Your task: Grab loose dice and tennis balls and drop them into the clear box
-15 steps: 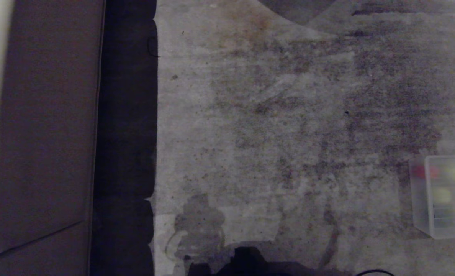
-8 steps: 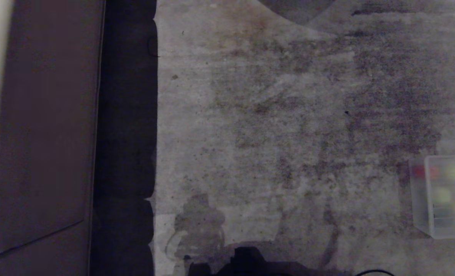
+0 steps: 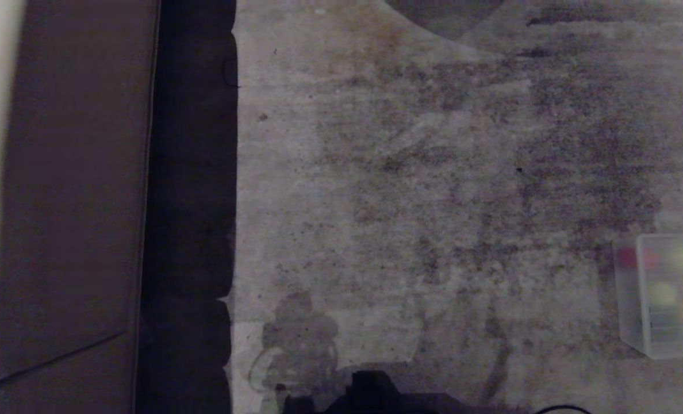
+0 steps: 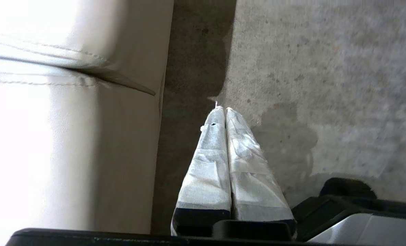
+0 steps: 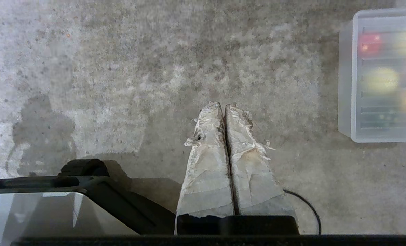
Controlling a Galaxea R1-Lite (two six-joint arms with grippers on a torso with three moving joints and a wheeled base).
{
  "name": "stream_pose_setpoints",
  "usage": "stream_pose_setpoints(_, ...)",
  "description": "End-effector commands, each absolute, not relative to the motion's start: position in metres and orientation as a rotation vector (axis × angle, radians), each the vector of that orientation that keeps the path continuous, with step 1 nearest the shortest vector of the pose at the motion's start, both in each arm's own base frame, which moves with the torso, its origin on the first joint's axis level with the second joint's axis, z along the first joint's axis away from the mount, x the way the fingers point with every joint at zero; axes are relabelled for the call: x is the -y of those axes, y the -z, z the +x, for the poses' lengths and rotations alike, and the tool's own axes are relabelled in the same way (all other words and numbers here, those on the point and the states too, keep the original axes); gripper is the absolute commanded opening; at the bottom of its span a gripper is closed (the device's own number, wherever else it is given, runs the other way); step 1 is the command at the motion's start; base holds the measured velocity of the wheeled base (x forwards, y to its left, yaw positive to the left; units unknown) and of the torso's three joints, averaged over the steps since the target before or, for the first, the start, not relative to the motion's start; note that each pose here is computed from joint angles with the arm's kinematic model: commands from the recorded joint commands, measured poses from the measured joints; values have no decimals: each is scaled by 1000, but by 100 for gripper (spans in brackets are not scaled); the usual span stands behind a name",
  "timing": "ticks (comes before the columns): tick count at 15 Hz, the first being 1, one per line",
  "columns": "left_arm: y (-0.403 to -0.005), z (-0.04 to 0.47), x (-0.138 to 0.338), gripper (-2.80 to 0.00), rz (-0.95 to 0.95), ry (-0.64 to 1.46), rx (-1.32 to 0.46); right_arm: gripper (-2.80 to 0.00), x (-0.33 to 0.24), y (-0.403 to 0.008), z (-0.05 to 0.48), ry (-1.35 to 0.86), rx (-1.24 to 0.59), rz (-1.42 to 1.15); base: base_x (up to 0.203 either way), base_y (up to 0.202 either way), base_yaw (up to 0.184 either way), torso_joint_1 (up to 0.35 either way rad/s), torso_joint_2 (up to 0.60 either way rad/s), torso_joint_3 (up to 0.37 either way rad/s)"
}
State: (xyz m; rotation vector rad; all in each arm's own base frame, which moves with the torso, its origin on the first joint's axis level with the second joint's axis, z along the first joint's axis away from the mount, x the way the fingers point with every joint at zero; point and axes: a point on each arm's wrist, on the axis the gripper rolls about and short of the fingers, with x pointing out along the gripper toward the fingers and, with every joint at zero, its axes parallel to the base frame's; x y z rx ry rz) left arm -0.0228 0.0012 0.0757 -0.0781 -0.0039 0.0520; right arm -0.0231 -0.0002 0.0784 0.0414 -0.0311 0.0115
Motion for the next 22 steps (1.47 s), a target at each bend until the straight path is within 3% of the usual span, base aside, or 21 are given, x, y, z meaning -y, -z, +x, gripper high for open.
stream_pose_setpoints(1, -75, -23, -1, -280, -89, -54, 2, -280, 0, -75, -22, -11, 18, 41, 0, 0, 0, -1, 2, 141)
stream_pose_setpoints(22, -75, -23, -1, -280, -80, -49, 0, -280, 0, -75, -22, -11, 18, 41, 0, 0, 0, 2, 2, 198)
